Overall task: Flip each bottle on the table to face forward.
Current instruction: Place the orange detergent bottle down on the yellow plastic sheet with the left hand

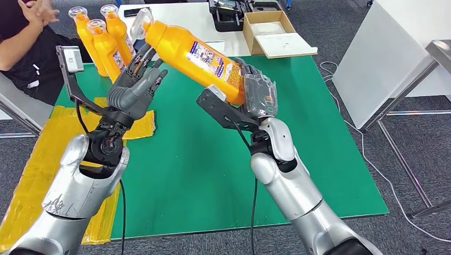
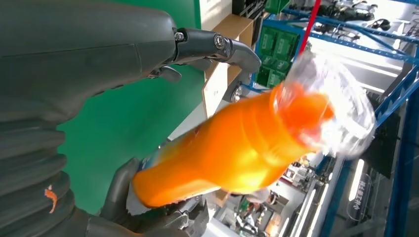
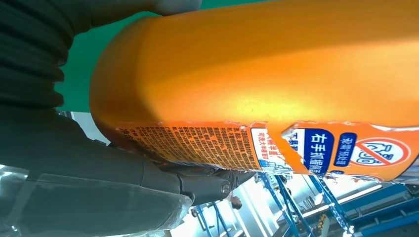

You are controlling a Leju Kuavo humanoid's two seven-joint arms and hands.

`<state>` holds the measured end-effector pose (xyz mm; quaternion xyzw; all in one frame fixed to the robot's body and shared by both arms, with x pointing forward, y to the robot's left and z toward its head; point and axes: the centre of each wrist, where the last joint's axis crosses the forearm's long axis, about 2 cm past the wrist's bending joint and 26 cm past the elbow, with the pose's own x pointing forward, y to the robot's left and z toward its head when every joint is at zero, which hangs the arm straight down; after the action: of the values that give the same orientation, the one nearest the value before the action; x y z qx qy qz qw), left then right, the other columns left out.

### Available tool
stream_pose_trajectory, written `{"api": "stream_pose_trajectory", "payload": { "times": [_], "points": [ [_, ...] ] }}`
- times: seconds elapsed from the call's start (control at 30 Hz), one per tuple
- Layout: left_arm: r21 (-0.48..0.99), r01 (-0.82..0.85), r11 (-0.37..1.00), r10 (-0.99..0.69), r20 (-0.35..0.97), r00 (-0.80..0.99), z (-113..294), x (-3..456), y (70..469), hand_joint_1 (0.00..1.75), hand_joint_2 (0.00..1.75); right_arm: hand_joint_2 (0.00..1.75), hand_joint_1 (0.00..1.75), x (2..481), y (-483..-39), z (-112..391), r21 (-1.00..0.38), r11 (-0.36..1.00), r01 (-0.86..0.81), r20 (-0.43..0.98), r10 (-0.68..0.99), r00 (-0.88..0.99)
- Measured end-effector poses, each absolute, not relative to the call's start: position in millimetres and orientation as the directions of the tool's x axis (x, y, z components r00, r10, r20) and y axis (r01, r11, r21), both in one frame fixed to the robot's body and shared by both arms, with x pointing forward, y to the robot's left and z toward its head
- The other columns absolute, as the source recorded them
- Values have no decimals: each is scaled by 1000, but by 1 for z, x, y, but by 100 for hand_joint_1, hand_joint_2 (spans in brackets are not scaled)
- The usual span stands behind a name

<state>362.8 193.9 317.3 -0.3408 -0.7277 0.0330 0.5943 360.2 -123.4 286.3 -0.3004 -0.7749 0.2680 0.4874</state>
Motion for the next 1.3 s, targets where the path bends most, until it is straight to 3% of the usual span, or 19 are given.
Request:
{"api": "stream_pose_trajectory", "payload": {
  "times": [0.47,1.07,1.2,1.3],
  "points": [
    [-304,388,870,408,885,-222,337,356,123,0,175,175,175,349,-97,286,-724,674,144,597,718,-359],
    [-395,355,847,453,887,-94,335,370,113,0,175,175,175,340,-68,286,-759,644,96,559,721,-410],
    [-408,363,838,465,881,-83,335,371,115,172,175,175,175,341,-67,286,-764,639,91,557,724,-408],
    [-410,368,835,469,879,-84,334,372,115,175,175,175,175,342,-66,286,-768,634,88,554,727,-405]
  ]
}}
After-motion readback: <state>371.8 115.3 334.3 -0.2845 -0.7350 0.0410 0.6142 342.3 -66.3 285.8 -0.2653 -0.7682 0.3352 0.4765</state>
